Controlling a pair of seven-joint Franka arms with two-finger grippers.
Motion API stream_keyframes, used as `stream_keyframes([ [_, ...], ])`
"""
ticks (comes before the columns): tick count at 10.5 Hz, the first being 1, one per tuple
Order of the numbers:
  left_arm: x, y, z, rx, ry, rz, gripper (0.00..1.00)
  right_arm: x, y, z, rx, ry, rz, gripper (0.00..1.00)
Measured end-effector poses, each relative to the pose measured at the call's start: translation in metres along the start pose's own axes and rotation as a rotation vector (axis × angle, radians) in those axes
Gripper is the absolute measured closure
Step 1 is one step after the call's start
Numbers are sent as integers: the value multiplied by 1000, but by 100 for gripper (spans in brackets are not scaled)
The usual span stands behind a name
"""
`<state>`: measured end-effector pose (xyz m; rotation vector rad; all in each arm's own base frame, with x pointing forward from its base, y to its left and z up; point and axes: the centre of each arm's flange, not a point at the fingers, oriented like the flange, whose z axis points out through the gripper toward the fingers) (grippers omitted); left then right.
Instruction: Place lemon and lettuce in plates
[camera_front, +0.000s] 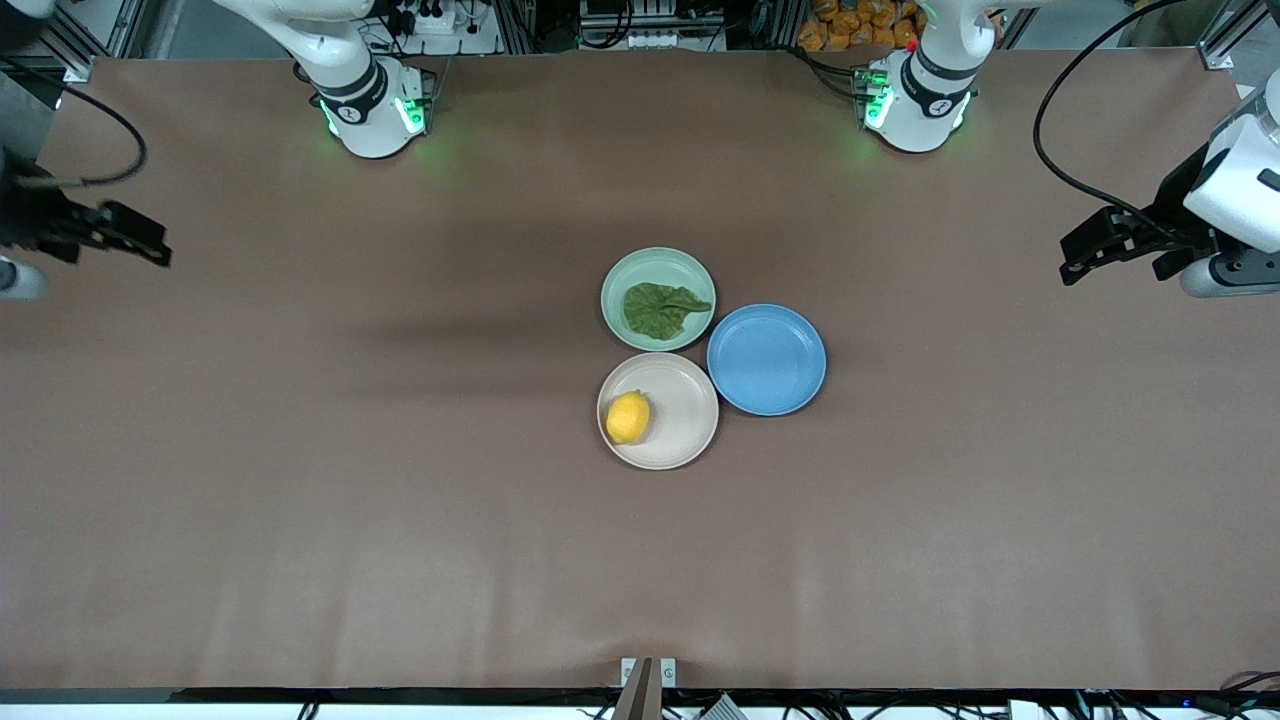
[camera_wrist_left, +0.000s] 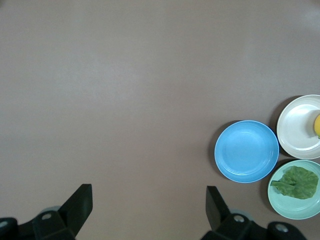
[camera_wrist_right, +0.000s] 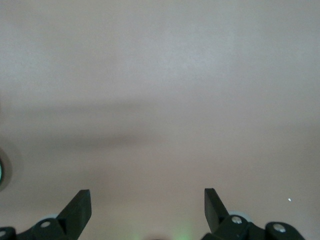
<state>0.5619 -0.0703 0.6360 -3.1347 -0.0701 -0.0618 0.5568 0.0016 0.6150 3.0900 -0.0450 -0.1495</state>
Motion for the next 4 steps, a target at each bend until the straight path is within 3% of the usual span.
stream_keyframes([
  [4, 0, 0, 0, 0, 0, -1, 0, 13, 0, 34, 4, 20, 1, 0],
])
